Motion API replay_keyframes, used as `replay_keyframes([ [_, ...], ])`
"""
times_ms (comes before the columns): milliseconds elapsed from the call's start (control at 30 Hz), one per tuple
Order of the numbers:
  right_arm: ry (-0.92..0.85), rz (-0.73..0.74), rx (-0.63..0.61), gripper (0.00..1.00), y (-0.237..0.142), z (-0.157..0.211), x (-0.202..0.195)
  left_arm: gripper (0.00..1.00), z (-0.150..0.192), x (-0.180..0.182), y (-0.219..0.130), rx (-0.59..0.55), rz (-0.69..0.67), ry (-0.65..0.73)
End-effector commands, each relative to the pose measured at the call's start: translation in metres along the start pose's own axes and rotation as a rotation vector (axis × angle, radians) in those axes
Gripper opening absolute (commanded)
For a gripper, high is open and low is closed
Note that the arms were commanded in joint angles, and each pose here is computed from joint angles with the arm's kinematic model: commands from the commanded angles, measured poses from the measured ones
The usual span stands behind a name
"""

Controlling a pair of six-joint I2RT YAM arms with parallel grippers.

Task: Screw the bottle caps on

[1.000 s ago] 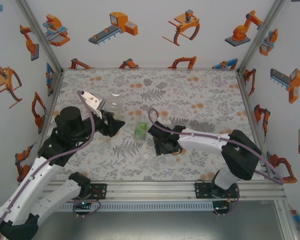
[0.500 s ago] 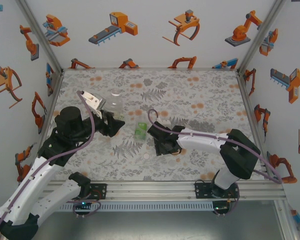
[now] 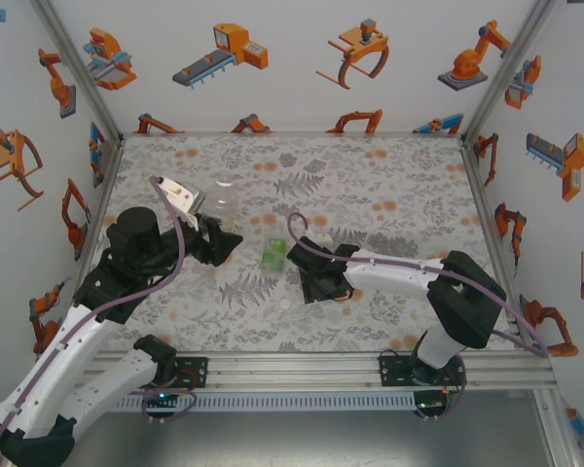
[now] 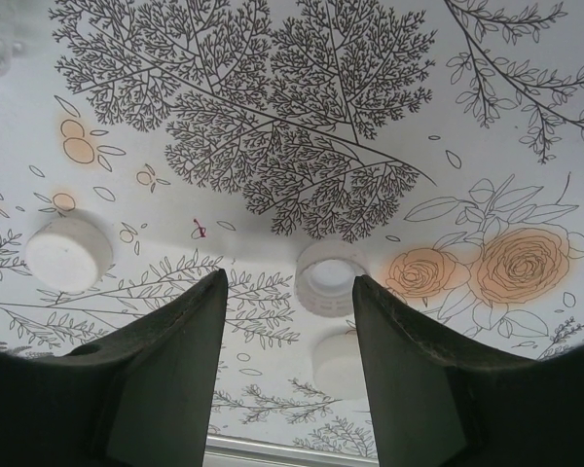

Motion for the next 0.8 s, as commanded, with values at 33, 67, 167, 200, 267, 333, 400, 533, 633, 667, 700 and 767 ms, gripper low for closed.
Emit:
replay_keyframes([
  [33, -0.004, -0.002, -0.041, 0.54, -0.015, -0.012, 0.002, 0.01, -0.006, -0.001, -0.002, -0.028, -0.001, -0.001],
  [67, -0.006, 0.000, -0.039, 0.54, -0.015, -0.012, 0.002, 0.01, -0.006, -0.001, -0.002, -0.028, -0.001, -0.001],
  [167, -0.003, 0.003, -0.035, 0.55, -0.014, -0.011, 0.001, 0.01, -0.006, -0.001, -0.002, -0.029, -0.002, 0.000],
  [200, -0.003, 0.004, -0.036, 0.56, -0.014, -0.011, 0.001, 0.01, -0.005, 0.000, -0.002, -0.028, -0.002, 0.000],
  [267, -0.004, 0.007, -0.033, 0.56, -0.014, -0.011, 0.000, 0.01, -0.005, 0.000, -0.001, -0.026, -0.003, -0.001],
  [333, -0.004, 0.012, -0.032, 0.56, -0.013, -0.010, -0.001, 0.01, -0.005, 0.000, -0.002, -0.028, -0.002, -0.001],
  [400, -0.005, 0.019, -0.029, 0.56, -0.012, -0.009, -0.002, 0.01, -0.005, 0.000, -0.001, -0.027, -0.003, -0.001],
  [533, -0.006, 0.026, -0.020, 0.57, -0.009, -0.007, -0.003, 0.01, -0.005, 0.000, -0.001, -0.027, -0.002, -0.001],
  [633, -0.008, 0.033, -0.012, 0.57, -0.006, -0.006, -0.003, 0.01, -0.005, 0.000, -0.001, -0.027, 0.000, -0.001],
  [667, -0.008, 0.034, -0.011, 0.57, -0.005, -0.005, -0.003, 0.01, -0.005, -0.001, -0.002, -0.028, -0.001, -0.002],
  [700, -0.008, 0.035, -0.008, 0.57, -0.004, -0.005, -0.003, 0.01, -0.005, -0.001, -0.002, -0.029, -0.002, -0.002],
  [767, -0.008, 0.035, -0.007, 0.57, -0.004, -0.005, -0.003, 0.01, -0.005, 0.000, -0.002, -0.028, -0.004, -0.002],
])
Point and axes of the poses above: each hand's point on the last joint's axis, 136 mm out from that joint toward the fingers, its own y axis out along the fingers, its own x axis along the line the jaws close on, z = x × y, the point moved 4 cm from there along -y, back along the fingers
